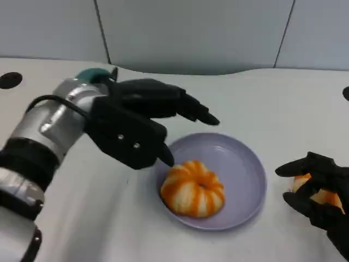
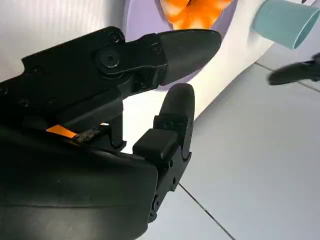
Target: Grasp the bread from the table and place it into the plate.
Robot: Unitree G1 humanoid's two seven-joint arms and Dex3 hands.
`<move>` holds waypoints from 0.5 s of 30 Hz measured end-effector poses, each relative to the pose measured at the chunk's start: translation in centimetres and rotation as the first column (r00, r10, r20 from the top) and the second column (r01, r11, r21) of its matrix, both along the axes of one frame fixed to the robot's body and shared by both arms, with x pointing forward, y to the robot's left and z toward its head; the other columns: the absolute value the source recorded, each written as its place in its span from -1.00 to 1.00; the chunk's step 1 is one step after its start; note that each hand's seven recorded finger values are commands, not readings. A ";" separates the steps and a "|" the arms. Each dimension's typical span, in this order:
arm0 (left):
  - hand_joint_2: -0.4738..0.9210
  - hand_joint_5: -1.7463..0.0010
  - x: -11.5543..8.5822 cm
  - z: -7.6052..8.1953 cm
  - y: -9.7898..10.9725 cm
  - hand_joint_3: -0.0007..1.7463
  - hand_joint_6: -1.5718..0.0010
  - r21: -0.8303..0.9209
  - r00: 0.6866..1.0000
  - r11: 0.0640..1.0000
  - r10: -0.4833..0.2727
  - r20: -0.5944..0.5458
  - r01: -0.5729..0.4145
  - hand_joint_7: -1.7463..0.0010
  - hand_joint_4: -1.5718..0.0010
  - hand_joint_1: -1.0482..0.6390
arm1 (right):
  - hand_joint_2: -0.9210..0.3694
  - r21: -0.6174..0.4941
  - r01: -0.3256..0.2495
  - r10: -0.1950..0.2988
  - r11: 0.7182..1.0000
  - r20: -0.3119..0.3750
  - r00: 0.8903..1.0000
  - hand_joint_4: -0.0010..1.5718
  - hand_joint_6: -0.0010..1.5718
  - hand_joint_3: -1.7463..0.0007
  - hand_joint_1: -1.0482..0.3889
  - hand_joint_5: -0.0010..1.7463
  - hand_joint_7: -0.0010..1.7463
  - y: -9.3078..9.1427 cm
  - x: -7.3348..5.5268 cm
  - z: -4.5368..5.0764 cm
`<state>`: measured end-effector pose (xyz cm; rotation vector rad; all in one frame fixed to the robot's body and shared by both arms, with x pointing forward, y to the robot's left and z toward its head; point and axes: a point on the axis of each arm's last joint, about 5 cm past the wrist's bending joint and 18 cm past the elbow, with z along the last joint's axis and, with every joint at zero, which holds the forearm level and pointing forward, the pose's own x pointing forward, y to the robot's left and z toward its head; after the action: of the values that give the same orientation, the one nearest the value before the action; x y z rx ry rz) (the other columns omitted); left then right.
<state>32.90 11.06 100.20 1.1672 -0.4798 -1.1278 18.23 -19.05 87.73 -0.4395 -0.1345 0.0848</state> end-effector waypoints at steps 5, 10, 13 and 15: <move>1.00 0.43 -0.2 -0.5 2.9 -0.98 0.53 -0.106 0.994 0.992 0.063 -0.087 -0.072 0.98 1.00 -0.47 | -1.00 0.001 0.003 -0.003 1.000 -0.005 1.000 -0.11 -0.11 0.74 0.11 0.39 -0.13 0.0 0.0 -0.02; 1.00 0.42 -0.3 -0.6 3.6 -0.98 0.53 -0.115 0.990 0.989 0.079 -0.115 -0.092 0.99 1.00 -0.47 | -1.00 0.001 0.002 -0.002 1.000 -0.004 1.000 -0.11 -0.11 0.74 0.11 0.39 -0.14 0.0 0.0 -0.02; 1.00 0.42 -0.3 -0.5 3.5 -0.98 0.53 -0.122 0.991 0.988 0.077 -0.112 -0.091 0.99 1.00 -0.47 | -1.00 0.001 0.002 -0.002 1.000 -0.004 1.000 -0.11 -0.11 0.74 0.11 0.39 -0.14 0.0 0.0 -0.02; 1.00 0.03 -0.4 -0.5 3.8 -0.98 0.48 -0.154 0.989 0.983 0.081 -0.123 -0.100 0.97 1.00 -0.45 | -1.00 0.000 0.000 0.000 1.000 -0.003 1.000 -0.12 -0.11 0.74 0.11 0.38 -0.14 0.0 0.0 0.01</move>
<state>32.47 14.90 99.66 0.9693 -0.4150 -1.0525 18.26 -19.04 87.74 -0.4389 -0.1315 0.0856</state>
